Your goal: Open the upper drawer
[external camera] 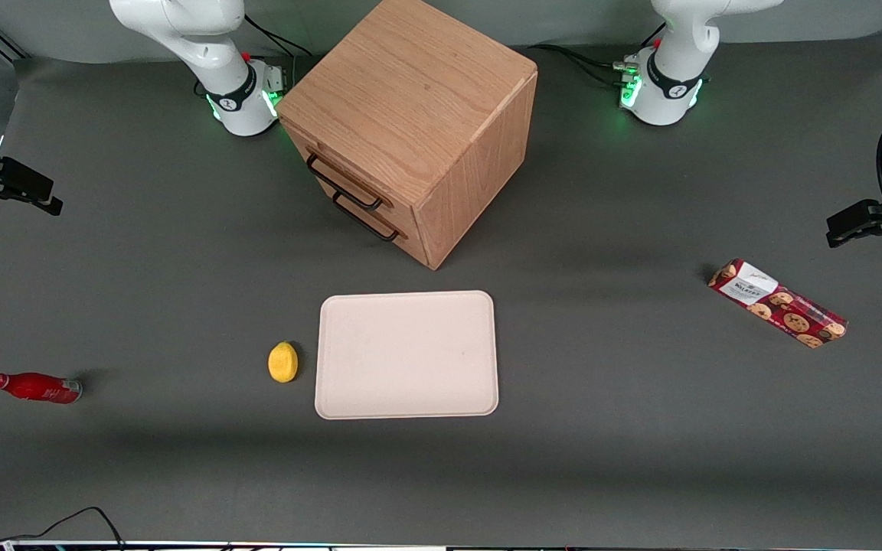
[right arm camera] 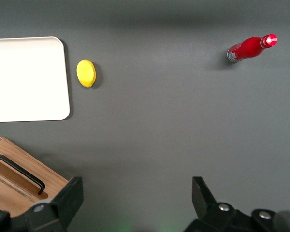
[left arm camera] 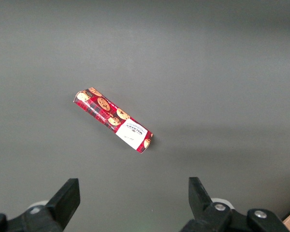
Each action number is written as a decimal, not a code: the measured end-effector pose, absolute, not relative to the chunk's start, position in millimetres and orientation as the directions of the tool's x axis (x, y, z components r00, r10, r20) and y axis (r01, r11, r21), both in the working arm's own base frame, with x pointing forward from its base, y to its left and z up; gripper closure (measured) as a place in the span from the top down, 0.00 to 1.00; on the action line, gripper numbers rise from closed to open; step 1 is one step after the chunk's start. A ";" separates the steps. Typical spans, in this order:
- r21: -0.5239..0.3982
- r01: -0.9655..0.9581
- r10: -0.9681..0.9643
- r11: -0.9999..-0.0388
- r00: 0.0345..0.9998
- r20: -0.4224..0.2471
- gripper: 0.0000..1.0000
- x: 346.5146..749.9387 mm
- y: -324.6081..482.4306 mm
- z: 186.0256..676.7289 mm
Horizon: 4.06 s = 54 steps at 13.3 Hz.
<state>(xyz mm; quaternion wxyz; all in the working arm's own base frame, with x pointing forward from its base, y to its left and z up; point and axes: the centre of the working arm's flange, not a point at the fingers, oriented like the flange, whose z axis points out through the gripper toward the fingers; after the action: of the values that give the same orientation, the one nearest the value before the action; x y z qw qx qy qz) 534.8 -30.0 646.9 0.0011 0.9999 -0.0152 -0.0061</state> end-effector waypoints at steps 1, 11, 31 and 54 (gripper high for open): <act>0.002 -0.030 -0.031 -1.000 0.999 -0.012 1.00 534.8 -30.1 646.8; 0.002 -0.042 -0.042 -0.999 0.999 -0.013 1.00 534.3 -36.5 646.8; -0.085 0.435 0.443 -0.897 0.881 -0.164 1.00 486.4 231.6 609.0; -0.276 0.458 0.530 -0.845 0.782 -0.326 1.00 494.1 285.1 429.3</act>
<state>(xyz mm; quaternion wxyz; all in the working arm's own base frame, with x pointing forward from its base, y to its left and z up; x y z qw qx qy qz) 494.1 285.1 429.3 -0.0909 0.9396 0.2630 -0.1991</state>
